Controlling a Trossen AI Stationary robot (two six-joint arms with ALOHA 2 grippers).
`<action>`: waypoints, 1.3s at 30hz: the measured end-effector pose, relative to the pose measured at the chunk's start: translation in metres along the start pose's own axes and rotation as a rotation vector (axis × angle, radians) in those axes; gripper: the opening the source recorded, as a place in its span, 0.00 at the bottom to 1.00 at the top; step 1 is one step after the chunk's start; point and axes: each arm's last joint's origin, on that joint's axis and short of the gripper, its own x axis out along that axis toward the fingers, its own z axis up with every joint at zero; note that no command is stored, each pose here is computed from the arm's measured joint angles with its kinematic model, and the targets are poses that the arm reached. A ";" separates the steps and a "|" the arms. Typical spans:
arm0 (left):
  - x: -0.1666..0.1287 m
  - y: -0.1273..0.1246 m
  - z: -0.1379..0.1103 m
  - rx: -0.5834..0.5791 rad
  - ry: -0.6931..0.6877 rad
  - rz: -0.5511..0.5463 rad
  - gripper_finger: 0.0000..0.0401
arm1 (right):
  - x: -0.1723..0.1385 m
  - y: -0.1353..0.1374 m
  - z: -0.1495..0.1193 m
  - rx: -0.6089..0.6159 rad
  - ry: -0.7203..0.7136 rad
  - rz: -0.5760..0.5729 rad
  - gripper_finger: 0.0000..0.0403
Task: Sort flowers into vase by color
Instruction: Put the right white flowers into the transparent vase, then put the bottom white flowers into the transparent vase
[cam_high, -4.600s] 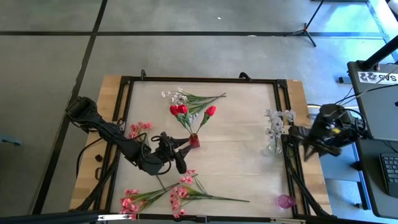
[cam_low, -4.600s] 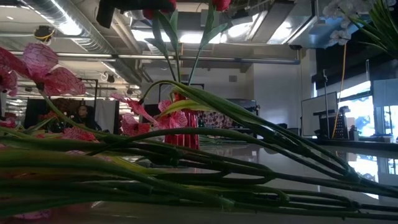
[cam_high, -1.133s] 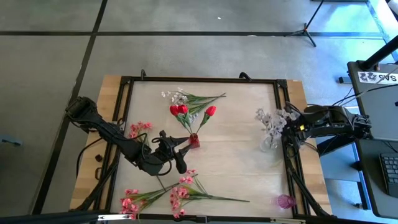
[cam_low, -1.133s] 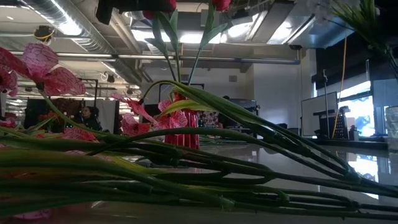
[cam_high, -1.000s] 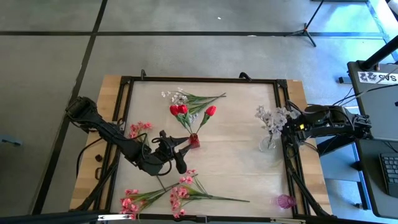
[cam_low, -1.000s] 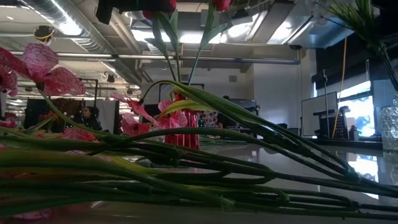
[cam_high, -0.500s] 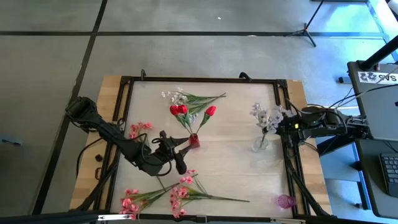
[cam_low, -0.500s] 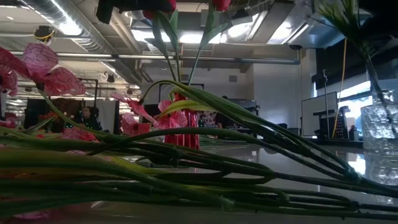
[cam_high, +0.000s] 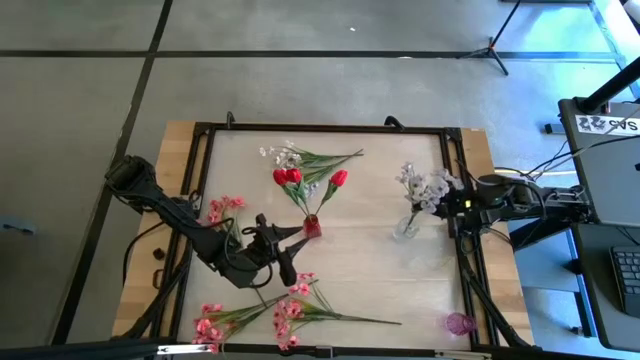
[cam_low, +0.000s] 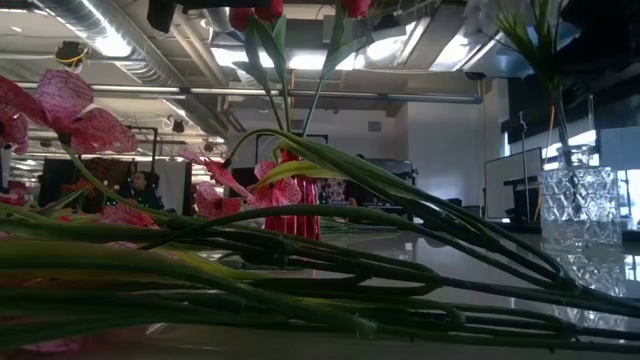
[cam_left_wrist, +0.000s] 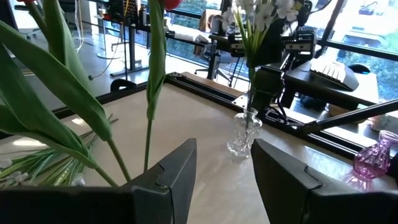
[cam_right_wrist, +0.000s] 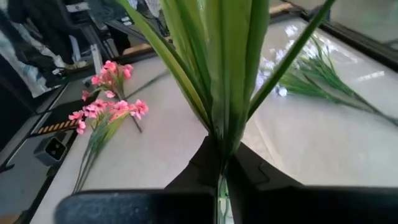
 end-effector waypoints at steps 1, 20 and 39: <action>0.000 0.000 0.000 0.003 0.000 0.000 0.38 | 0.000 0.000 0.001 -0.018 -0.008 0.008 0.02; 0.006 0.026 -0.025 0.055 0.213 0.085 0.38 | 0.001 0.004 0.006 -0.091 0.065 0.048 0.47; -0.001 0.029 -0.030 0.048 0.269 0.083 0.38 | -0.062 0.012 0.078 -0.038 -0.227 -0.180 0.58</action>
